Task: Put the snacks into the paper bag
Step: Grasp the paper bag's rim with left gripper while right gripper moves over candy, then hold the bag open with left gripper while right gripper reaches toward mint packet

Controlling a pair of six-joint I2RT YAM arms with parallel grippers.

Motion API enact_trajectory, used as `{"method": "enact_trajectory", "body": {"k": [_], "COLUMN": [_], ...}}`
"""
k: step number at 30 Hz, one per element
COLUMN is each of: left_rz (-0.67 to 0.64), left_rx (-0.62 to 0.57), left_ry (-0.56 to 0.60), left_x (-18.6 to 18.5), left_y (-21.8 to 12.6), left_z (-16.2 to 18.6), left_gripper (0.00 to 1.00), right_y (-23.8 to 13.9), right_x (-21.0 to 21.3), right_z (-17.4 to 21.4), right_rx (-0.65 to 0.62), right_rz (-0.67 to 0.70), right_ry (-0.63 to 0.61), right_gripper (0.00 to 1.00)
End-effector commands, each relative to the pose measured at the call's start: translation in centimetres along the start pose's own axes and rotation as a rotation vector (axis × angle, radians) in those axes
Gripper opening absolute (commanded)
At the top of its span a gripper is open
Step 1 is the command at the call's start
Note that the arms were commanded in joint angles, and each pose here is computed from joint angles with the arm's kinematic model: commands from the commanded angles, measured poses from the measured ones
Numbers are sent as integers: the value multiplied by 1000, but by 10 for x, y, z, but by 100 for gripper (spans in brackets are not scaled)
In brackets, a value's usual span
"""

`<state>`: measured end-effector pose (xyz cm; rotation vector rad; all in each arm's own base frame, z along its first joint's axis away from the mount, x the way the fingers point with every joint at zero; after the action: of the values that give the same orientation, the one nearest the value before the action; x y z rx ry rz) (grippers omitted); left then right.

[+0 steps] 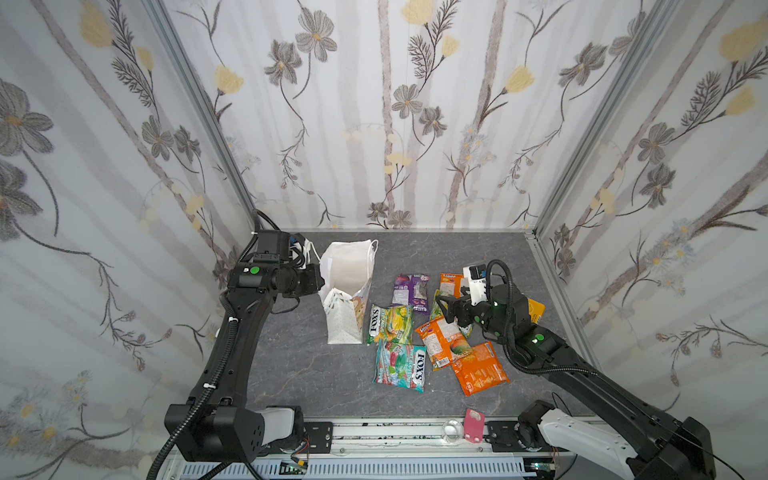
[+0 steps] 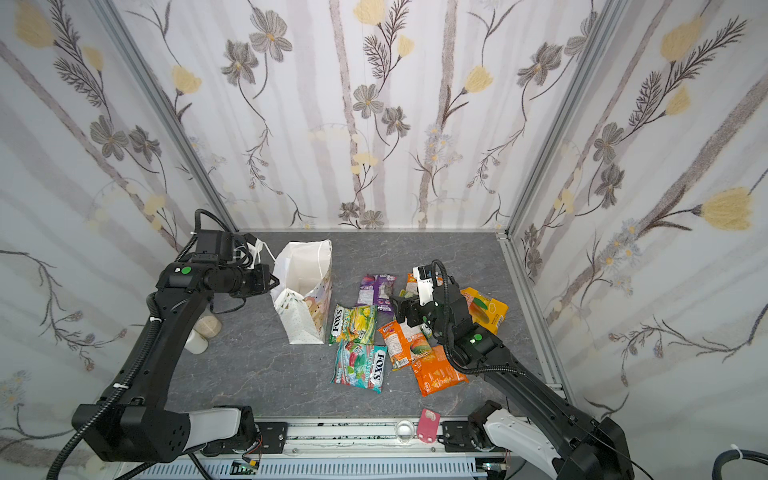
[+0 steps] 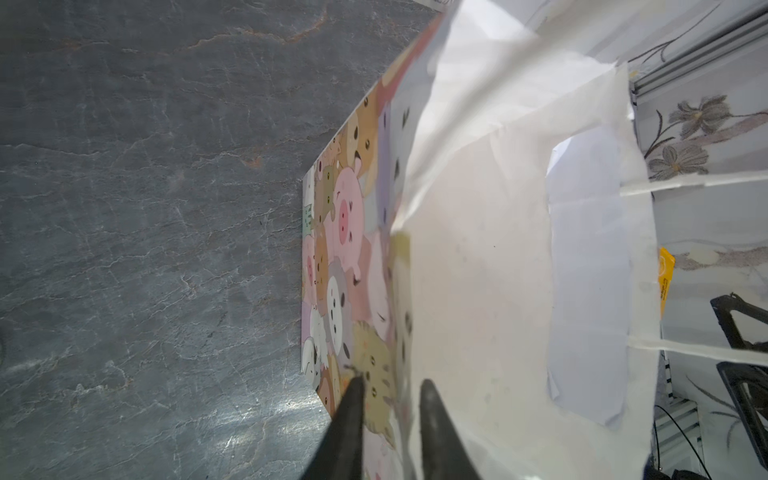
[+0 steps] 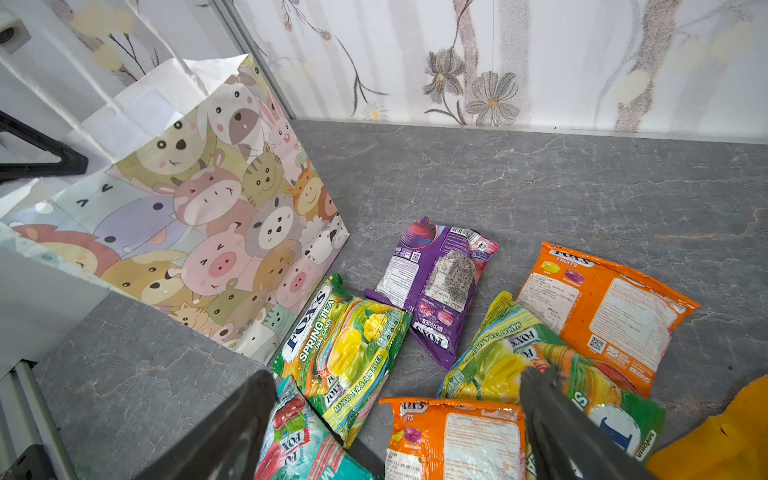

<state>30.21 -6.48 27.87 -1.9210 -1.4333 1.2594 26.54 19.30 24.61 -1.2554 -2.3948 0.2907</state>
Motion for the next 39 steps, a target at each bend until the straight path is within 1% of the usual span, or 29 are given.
{"method": "enact_trajectory", "body": {"k": [1,3,4,8,10,13,17,20,23,26,30,32,36,39], "left_rz": [-91,-119,-125,-143,-153,-173,-208,-216,-198,-129,-47,-20,-7,-16], "left_rx": [-12,-31,-46,-130,-219,-320,-429,-456,-446,-425,-403,-391,-343,-319], "left_ry": [21,27,31,38,45,51,44,37,19,-6,-20,-15,-19,-31], "left_x": [13,16,15,10,5,1,2,3,6,6,5,4,7,10], "left_y": [-3,-7,-11,-28,-50,-73,-99,-106,-100,-81,-59,-51,-35,-29], "left_z": [-1,-4,-7,-22,-30,-39,-39,-32,-22,-11,-4,-4,-5,-8], "left_gripper": [91,99,100,100,100,100,100,100,100,100,100,100,100,100], "right_y": [1,1,1,6,6,9,11,16,19,15,5,3,6,8], "right_x": [8,10,11,13,19,24,35,39,39,42,50,49,52,51], "right_z": [-9,-10,-9,3,-4,5,21,45,76,104,139,153,166,173], "right_rx": [-20,-19,-15,39,41,92,165,258,386,513,619,646,638,633], "right_rz": [-35,-42,-44,-45,-55,-62,-77,-63,-42,-49,-41,-21,0,37], "right_ry": [5,4,4,7,5,10,13,17,46,112,136,155,195,233], "right_gripper": [90,90,90,90,90,89,89,89,89,86,85,85,85,85]}}
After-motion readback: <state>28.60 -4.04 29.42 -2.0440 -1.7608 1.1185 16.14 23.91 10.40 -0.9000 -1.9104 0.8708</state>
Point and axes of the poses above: each gripper's point midway between its finger pads, its own y axis out along the fingers, its own x axis along the line the jaws close on, z = x × y, the point moved 3 cm from there along -y, back along the fingers, and after that the axes turned 1 degree about -y, right-handed, at the moved point
